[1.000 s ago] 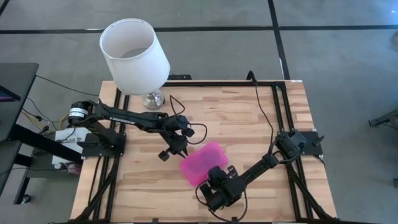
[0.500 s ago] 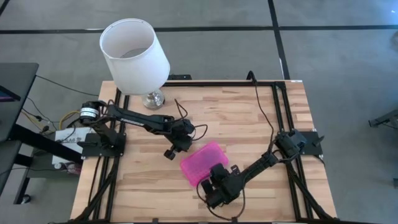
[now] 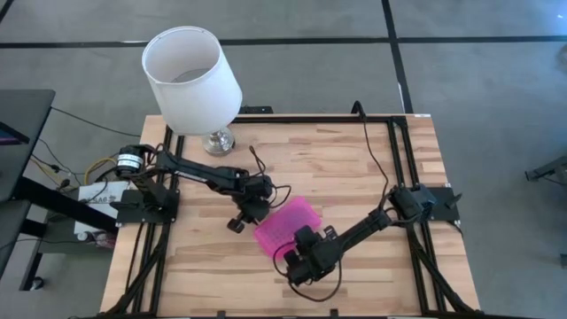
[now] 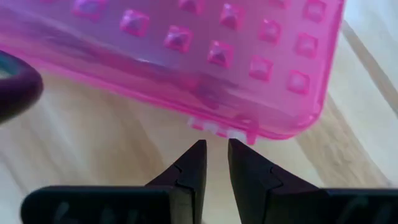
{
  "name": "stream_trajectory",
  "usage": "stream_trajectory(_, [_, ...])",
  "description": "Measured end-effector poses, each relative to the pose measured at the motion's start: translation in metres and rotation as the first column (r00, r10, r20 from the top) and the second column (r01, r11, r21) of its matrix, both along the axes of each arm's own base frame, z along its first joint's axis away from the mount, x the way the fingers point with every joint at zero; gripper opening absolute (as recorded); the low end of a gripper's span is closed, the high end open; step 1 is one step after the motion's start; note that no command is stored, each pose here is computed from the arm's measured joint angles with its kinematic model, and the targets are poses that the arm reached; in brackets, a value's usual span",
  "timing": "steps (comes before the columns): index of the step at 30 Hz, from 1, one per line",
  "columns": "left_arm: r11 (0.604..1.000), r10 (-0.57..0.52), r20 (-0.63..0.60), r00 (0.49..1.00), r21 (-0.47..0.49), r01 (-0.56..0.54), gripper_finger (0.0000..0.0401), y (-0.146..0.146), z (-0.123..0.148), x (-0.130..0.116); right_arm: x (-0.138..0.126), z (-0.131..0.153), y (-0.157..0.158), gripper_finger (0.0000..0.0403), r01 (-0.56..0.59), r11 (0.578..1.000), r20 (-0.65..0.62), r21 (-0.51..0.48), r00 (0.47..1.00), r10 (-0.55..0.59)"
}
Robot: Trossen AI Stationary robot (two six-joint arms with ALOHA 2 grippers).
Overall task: Pick & place school supplies into a supply box
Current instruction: Adjust the pink supply box
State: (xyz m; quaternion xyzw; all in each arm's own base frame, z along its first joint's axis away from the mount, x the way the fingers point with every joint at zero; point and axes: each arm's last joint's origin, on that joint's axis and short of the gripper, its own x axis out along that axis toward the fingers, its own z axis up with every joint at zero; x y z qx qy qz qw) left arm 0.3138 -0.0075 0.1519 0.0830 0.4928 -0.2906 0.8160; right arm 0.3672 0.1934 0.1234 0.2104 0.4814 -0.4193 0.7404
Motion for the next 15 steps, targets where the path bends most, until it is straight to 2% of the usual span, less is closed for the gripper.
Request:
stream_trajectory(7, [0.999,-0.035,-0.032,0.999,-0.009,0.035,0.0061,-0.013,-0.001,-0.003,0.007,0.0,-0.01,0.0081,-0.078,0.997,-0.035,-0.015,0.996,0.077])
stream_trajectory(15, [0.999,-0.008,-0.066,0.998,-0.036,0.005,0.0061,-0.02,-0.003,-0.006,0.014,0.0,-0.014,0.0081,-0.207,0.977,-0.049,-0.04,0.977,0.205])
